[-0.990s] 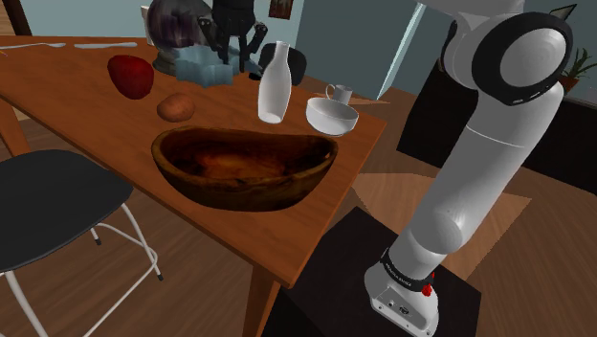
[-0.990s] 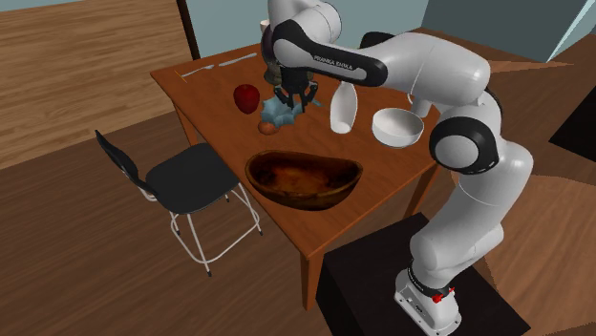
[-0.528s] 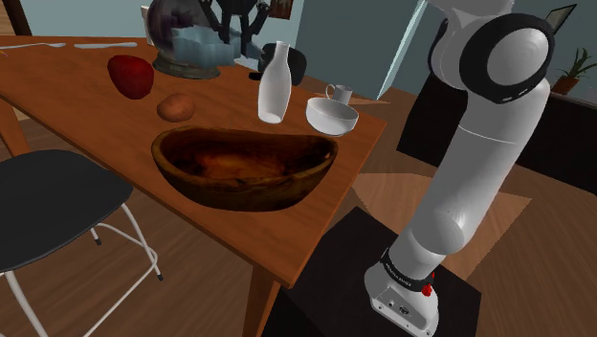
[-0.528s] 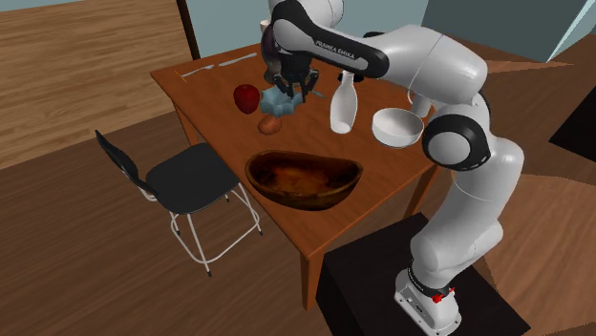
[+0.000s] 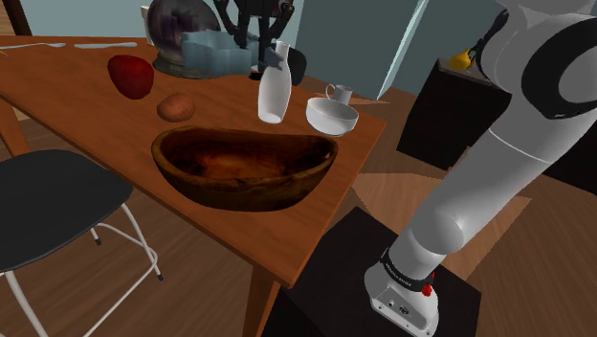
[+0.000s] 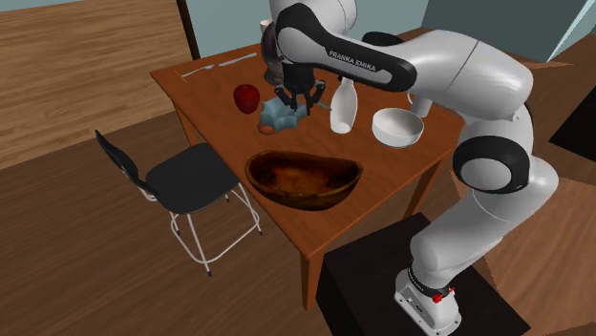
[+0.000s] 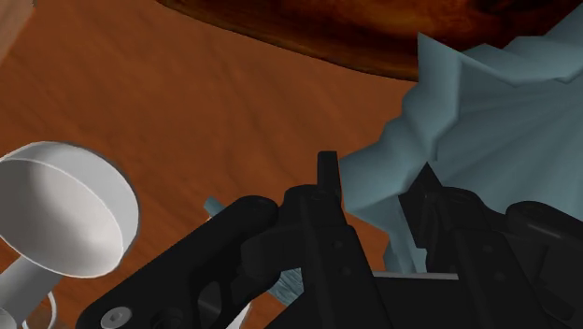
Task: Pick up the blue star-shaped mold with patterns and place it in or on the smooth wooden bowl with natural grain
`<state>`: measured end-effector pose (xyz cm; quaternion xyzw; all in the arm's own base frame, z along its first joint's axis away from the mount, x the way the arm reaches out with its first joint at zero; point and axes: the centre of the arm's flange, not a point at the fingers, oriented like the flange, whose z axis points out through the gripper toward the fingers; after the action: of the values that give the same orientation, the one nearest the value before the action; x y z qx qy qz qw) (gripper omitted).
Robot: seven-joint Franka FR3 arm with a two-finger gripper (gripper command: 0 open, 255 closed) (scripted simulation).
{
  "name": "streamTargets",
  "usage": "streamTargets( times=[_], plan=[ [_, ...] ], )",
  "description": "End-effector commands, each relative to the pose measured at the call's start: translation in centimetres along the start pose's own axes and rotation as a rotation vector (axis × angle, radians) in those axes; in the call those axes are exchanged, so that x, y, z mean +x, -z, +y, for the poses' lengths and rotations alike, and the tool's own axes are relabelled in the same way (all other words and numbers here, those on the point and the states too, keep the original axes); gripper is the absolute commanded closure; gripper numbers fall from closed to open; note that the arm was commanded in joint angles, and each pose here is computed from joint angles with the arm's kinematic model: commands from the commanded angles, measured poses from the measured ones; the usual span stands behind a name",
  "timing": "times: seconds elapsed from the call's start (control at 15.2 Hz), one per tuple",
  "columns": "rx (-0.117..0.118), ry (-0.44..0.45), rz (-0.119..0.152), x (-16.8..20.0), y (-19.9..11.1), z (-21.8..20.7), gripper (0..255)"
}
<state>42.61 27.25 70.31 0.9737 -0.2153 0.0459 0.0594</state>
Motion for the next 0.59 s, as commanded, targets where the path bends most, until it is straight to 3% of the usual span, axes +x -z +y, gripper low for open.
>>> streamTargets(
  times=[0.0,0.53],
  plan=[
    [0.0,-0.001,-0.001,-2.7,0.7,0.3,255],
    [0.0,-0.001,-0.001,-11.9,2.4,1.6,255]
  ],
)
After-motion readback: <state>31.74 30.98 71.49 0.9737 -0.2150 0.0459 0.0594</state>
